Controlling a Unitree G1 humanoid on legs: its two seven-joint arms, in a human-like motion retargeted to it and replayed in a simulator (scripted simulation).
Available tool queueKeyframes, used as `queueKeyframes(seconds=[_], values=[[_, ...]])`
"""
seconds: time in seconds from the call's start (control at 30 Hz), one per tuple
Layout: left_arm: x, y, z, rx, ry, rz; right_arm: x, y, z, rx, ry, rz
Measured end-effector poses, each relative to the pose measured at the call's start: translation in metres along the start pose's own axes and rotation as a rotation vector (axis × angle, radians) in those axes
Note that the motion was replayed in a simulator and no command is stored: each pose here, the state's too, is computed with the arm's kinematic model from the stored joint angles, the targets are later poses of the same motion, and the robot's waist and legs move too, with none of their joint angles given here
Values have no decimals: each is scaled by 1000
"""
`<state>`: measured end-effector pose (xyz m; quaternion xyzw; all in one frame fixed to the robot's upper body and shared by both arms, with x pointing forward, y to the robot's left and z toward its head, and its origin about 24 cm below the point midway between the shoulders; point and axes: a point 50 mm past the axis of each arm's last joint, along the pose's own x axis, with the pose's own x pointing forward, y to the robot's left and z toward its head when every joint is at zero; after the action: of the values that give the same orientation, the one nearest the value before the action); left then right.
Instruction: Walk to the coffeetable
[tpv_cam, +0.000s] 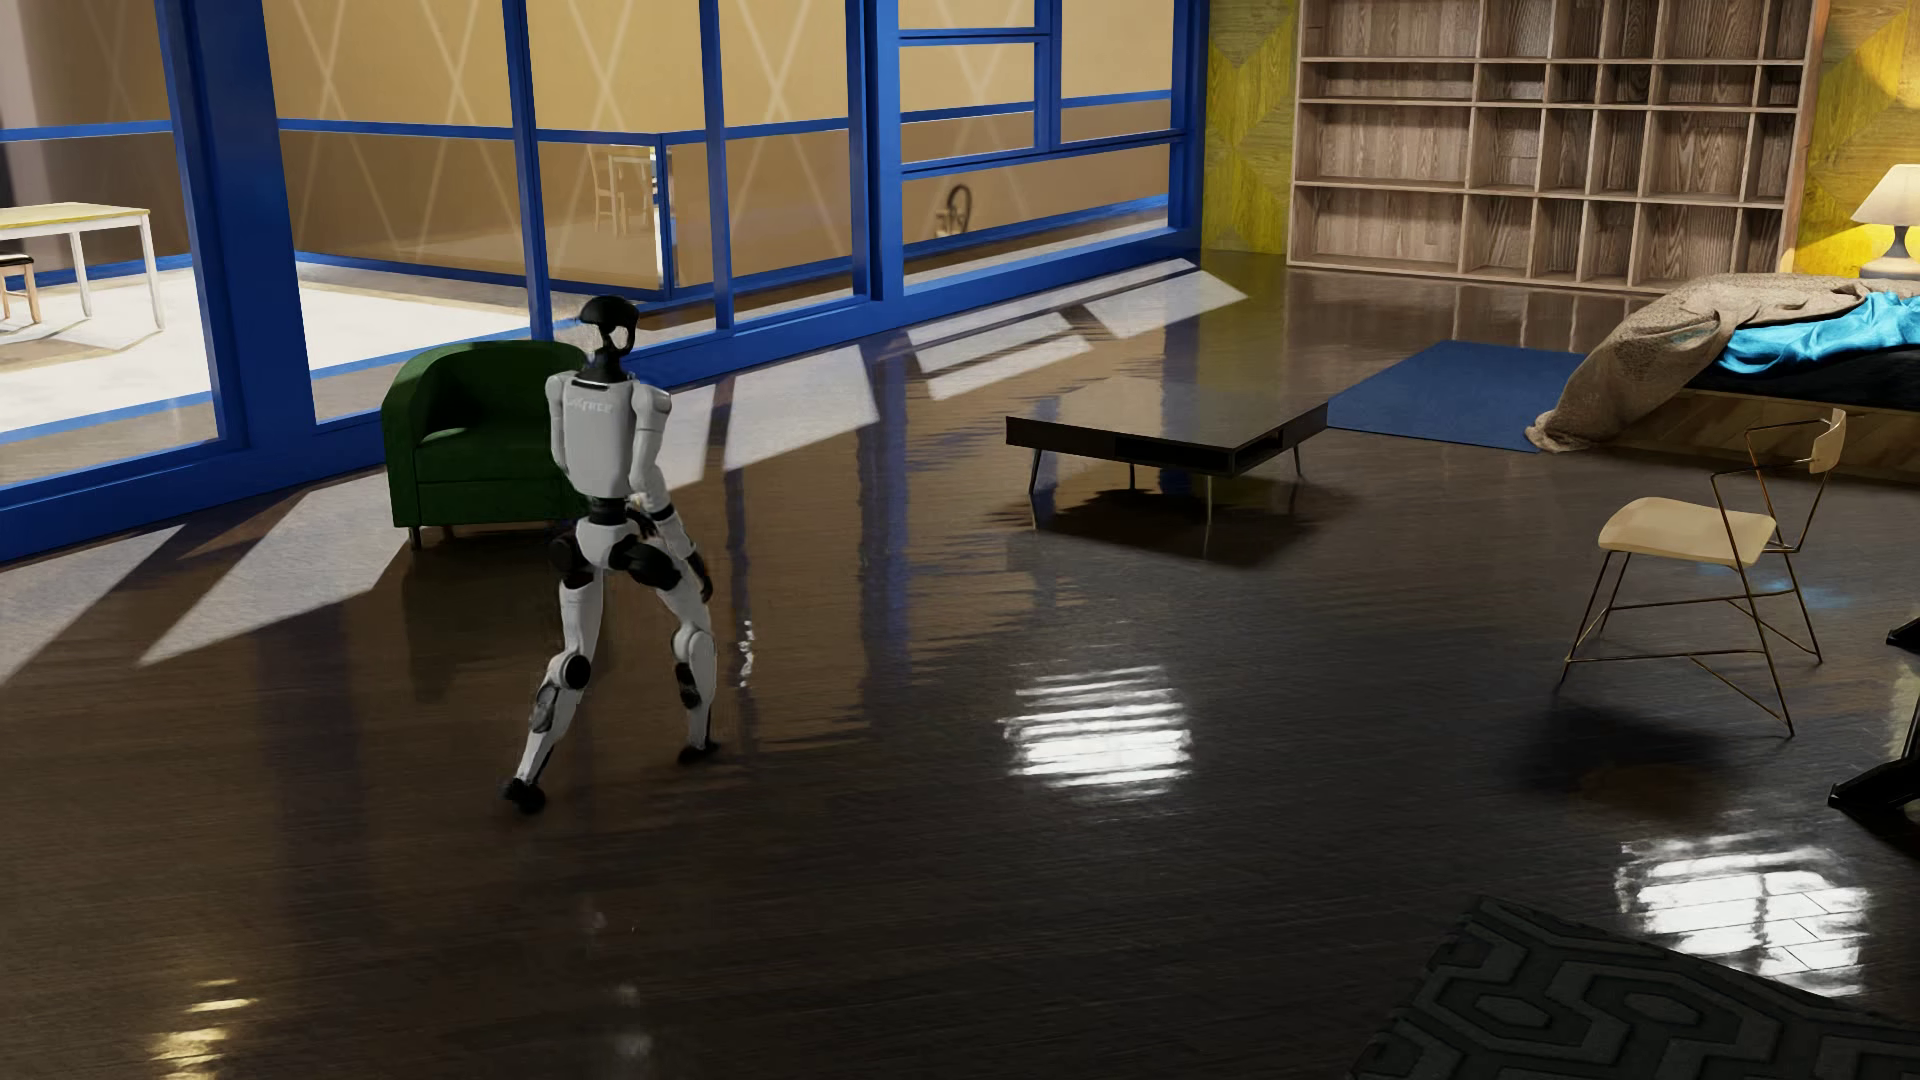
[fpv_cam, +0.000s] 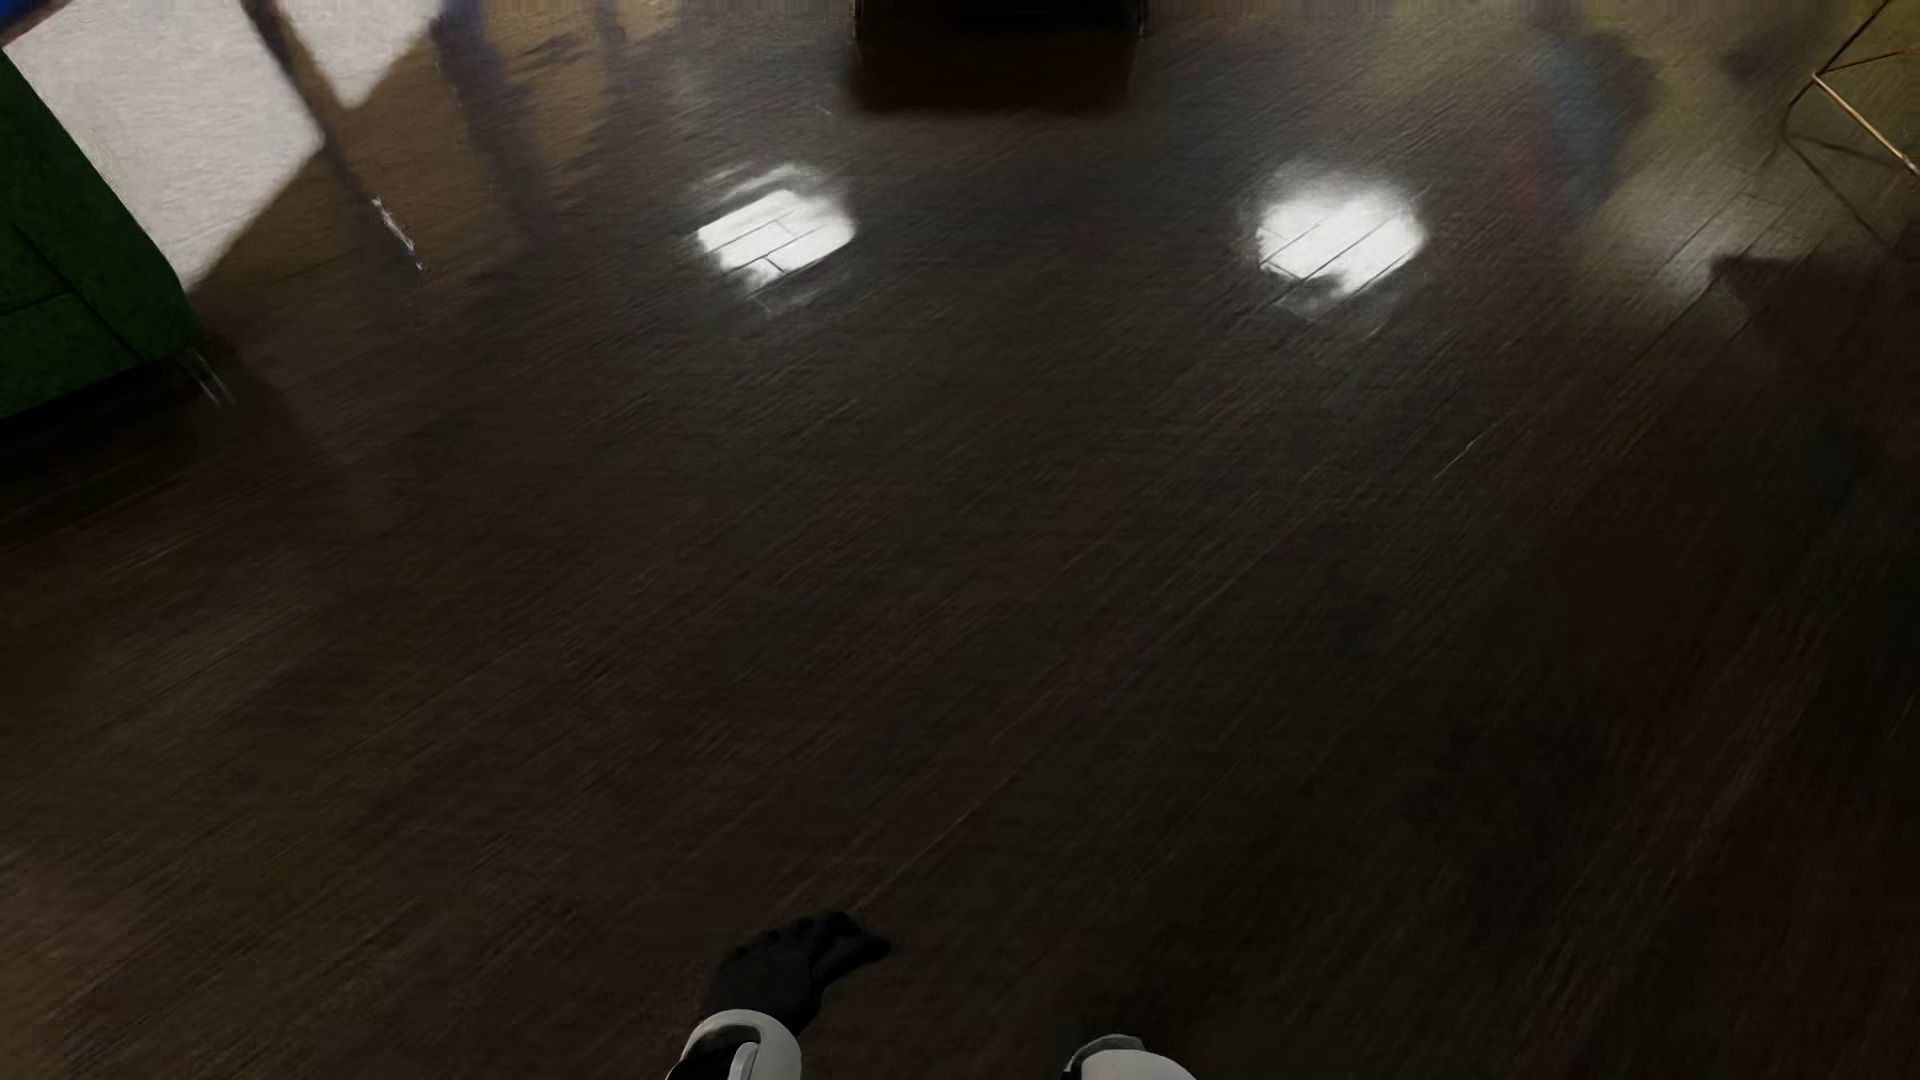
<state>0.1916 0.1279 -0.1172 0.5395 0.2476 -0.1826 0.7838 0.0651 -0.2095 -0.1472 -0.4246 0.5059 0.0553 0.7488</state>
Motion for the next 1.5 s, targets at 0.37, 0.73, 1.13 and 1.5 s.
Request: queueKeyframes(seconds=[0.37, 0.73, 1.13, 1.5], values=[[-58, -36, -93, -104, 323, -95, 16, -39, 91, -43, -321, -125], [-86, -80, -104, -115, 459, -225, 18, -31, 75, -184, -200, -80], [6, 11, -3, -23, 7, 24, 5, -20, 24, -78, -133, -4], [-25, -45, -39, -6, 209, -166, 9, -3, 26, -25, -32, 67]])
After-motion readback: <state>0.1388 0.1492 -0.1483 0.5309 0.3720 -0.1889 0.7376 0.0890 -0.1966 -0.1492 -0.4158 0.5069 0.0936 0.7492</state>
